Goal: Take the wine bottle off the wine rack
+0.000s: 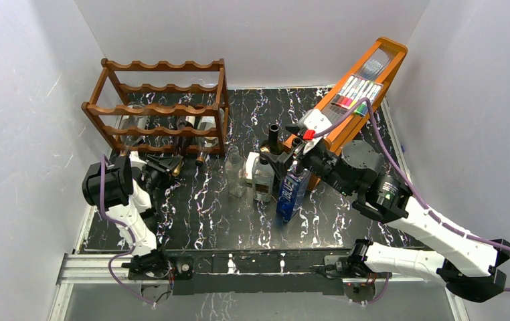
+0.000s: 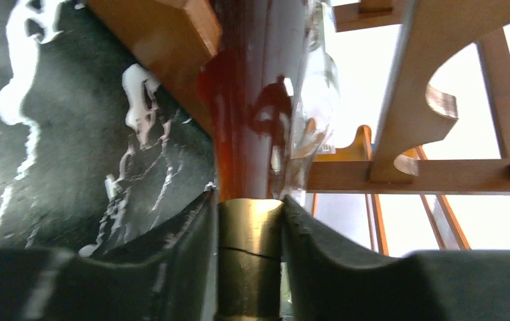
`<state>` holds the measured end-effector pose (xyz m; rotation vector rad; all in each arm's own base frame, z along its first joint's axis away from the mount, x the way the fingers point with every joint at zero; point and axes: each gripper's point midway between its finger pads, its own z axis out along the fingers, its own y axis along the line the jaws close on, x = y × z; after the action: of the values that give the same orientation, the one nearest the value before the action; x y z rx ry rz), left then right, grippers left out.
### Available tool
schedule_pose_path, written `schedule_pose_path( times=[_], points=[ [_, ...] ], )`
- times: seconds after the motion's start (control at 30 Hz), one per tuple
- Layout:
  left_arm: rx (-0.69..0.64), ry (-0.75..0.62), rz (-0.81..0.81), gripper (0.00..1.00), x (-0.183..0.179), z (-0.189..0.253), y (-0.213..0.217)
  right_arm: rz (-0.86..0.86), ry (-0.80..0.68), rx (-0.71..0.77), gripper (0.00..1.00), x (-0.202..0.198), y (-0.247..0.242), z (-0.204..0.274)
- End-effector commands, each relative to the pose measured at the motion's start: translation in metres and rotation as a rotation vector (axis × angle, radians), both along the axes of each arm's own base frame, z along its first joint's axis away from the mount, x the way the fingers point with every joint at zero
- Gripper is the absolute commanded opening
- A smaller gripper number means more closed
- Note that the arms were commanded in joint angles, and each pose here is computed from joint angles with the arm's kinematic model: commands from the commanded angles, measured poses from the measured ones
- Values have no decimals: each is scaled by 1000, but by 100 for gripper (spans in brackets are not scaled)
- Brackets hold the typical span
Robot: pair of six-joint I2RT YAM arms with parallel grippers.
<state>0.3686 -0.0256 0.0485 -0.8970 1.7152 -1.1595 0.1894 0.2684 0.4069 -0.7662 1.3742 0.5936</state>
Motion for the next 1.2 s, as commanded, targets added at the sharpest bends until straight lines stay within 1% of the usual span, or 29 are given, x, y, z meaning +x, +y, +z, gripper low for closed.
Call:
schedule_pose_path(
  times=[0.0, 0.07, 0.13, 0.33, 0.57, 0.9, 1.0, 1.17],
  points=[
    [36, -31, 10, 28, 2, 5, 4, 7, -52, 88, 98, -5, -7, 31],
    [31, -31, 14, 17, -1, 7, 4, 10, -51, 89, 98, -5, -7, 32],
    [29, -34, 18, 12, -6, 10, 4, 9, -51, 89, 98, -6, -8, 32],
    [-15, -30, 19, 0, -27, 22, -1, 4, -58, 70, 98, -4, -7, 28],
    [-47, -29, -11, 0, -51, 31, -10, 23, -71, 21, 98, 3, 9, 24],
    [-88, -78, -12, 0, -65, 64, -10, 28, -79, 3, 98, 6, 16, 20],
    [-75, -118, -5, 0, -70, 80, -10, 25, -85, -10, 98, 8, 18, 19],
    [-22, -91, 36, 0, -81, 82, -8, 31, -104, -34, 98, 10, 22, 21]
  ],
)
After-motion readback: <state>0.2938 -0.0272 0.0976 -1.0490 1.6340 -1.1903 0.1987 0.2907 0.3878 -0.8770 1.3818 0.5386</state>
